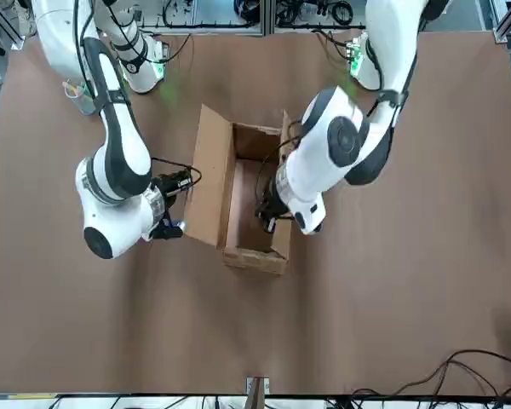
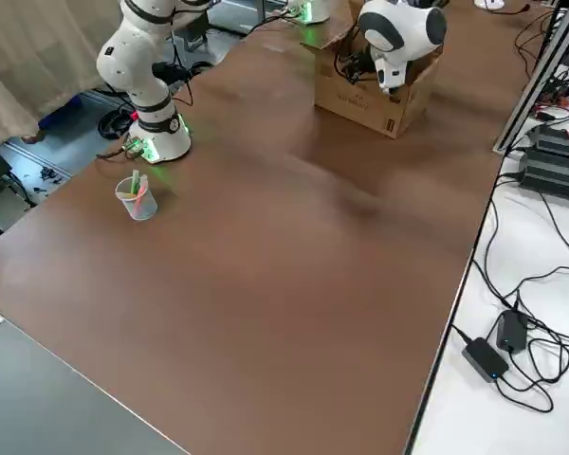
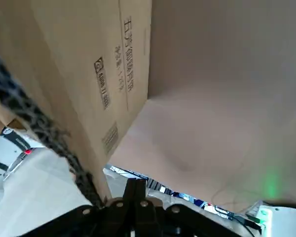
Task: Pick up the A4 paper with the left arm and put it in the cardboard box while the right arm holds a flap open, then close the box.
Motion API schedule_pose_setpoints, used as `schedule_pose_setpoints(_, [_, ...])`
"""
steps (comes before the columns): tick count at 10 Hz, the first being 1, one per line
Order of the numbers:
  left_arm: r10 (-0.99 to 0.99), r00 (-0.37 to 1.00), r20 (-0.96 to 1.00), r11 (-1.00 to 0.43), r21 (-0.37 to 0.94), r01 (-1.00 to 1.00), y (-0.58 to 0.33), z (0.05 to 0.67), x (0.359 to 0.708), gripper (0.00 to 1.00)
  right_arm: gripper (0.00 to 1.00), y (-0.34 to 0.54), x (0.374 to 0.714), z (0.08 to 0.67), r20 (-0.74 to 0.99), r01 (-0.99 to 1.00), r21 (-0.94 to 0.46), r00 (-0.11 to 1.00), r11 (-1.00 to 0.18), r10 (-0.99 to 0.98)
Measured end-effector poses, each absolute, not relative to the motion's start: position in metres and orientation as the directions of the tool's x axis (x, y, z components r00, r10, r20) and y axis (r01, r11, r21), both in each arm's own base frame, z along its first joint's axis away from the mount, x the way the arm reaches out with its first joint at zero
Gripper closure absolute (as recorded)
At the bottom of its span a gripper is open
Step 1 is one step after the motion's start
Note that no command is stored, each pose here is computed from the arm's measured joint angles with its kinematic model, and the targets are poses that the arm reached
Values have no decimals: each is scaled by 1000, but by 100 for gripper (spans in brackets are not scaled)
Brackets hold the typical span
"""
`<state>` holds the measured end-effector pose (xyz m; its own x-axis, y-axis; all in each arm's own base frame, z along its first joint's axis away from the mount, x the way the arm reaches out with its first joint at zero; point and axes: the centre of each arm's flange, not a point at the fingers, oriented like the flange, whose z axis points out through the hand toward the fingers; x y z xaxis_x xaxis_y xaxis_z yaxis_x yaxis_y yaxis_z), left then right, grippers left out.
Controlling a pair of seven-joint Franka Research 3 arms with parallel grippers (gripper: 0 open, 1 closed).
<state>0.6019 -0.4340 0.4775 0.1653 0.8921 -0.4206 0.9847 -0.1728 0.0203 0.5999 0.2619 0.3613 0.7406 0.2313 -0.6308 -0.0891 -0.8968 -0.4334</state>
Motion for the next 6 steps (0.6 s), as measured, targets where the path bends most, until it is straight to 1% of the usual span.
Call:
schedule_pose_setpoints(3, [903, 226, -365, -275, -85, 958, -369, 511, 600, 99, 99, 275, 605, 384, -621, -132, -465, 753, -875, 217])
schedule_pose_setpoints(4, [900, 253, -354, -318, -137, 938, -347, 509, 600, 99, 99, 280, 605, 391, -617, -136, -472, 757, -871, 216])
schedule_pose_setpoints(6, [900, 260, -349, -345, -204, 916, -334, 477, 604, 99, 99, 295, 602, 403, -609, -128, -475, 762, -870, 220])
